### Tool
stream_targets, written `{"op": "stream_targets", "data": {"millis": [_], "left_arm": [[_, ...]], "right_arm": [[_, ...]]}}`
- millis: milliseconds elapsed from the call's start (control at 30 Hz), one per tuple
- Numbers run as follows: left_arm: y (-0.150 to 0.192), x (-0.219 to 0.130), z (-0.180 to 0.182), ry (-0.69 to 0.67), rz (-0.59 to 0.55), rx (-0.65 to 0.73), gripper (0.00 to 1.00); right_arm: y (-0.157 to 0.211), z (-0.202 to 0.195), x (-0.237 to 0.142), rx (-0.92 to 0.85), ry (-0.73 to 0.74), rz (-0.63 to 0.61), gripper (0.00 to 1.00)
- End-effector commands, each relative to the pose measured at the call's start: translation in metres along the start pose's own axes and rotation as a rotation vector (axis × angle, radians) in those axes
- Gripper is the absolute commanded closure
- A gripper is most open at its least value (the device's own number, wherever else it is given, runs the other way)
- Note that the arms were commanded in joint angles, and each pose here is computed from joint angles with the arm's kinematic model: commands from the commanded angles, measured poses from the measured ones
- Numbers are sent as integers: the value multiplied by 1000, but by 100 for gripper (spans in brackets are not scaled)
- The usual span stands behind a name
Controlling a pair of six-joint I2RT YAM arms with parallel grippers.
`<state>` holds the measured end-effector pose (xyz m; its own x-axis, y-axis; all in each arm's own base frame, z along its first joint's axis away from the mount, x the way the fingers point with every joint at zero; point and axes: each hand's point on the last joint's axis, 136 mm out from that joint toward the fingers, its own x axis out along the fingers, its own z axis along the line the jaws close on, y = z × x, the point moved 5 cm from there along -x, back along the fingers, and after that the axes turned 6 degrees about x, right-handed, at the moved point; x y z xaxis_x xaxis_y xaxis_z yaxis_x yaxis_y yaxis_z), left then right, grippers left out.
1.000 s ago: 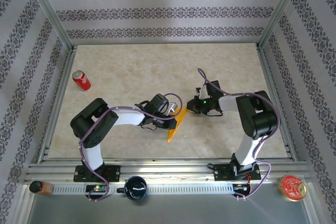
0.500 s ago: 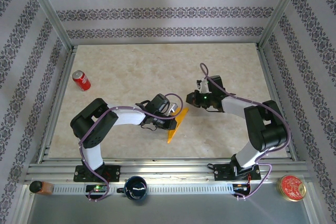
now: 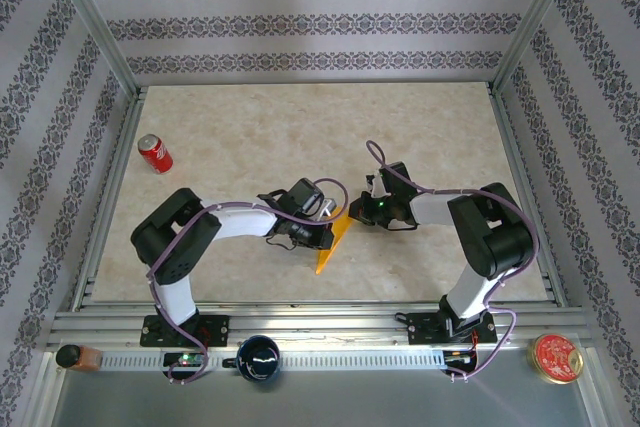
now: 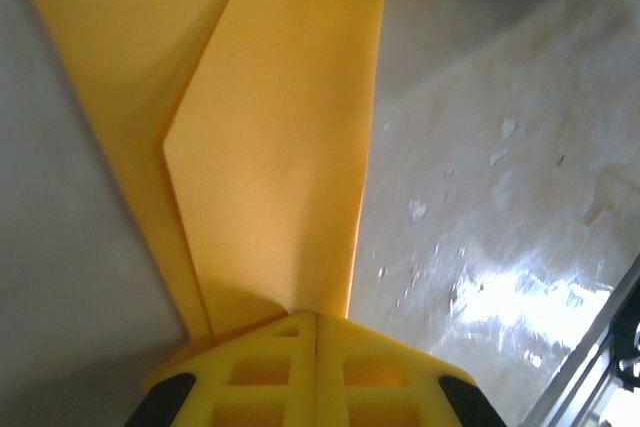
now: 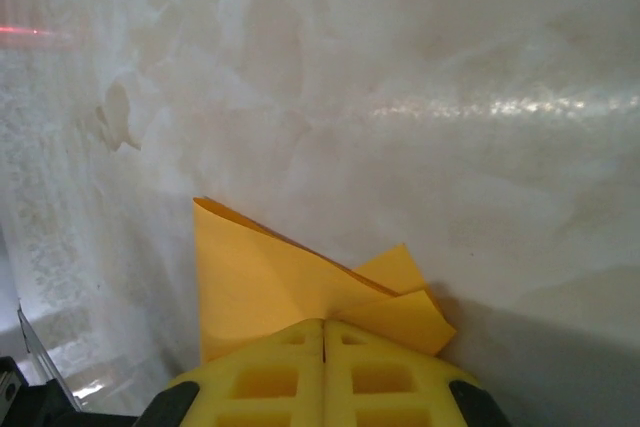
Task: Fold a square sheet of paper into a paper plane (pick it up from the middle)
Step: Fold the wing for the fifth time at the center of the table.
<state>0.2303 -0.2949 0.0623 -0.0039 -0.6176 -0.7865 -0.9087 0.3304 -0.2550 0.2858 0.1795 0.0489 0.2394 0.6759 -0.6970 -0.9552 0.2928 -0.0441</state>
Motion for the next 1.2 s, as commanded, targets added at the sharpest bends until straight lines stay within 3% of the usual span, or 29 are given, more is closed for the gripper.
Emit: {"op": "stream_targets", "data": {"millis": [0,200,467,767,1167], "left_arm": [[-3,-21,-20,-3,-2,-14,100],[-36,-20,-42,75,-53,-76,98],[-48,7,-34,62,-28,-126,98],[-5,29,-5,5,74,-189,97],[52,10,1,33,98,-232,96]], "right_arm": [[3,-36,2,86,135,-32,100],[4,-35,1,78,157,-26,100],[6,-36,1,83,159,-28,100],[8,-41,2,96,180,-18,100],[7,-43,3,81,180,-8,100]]}}
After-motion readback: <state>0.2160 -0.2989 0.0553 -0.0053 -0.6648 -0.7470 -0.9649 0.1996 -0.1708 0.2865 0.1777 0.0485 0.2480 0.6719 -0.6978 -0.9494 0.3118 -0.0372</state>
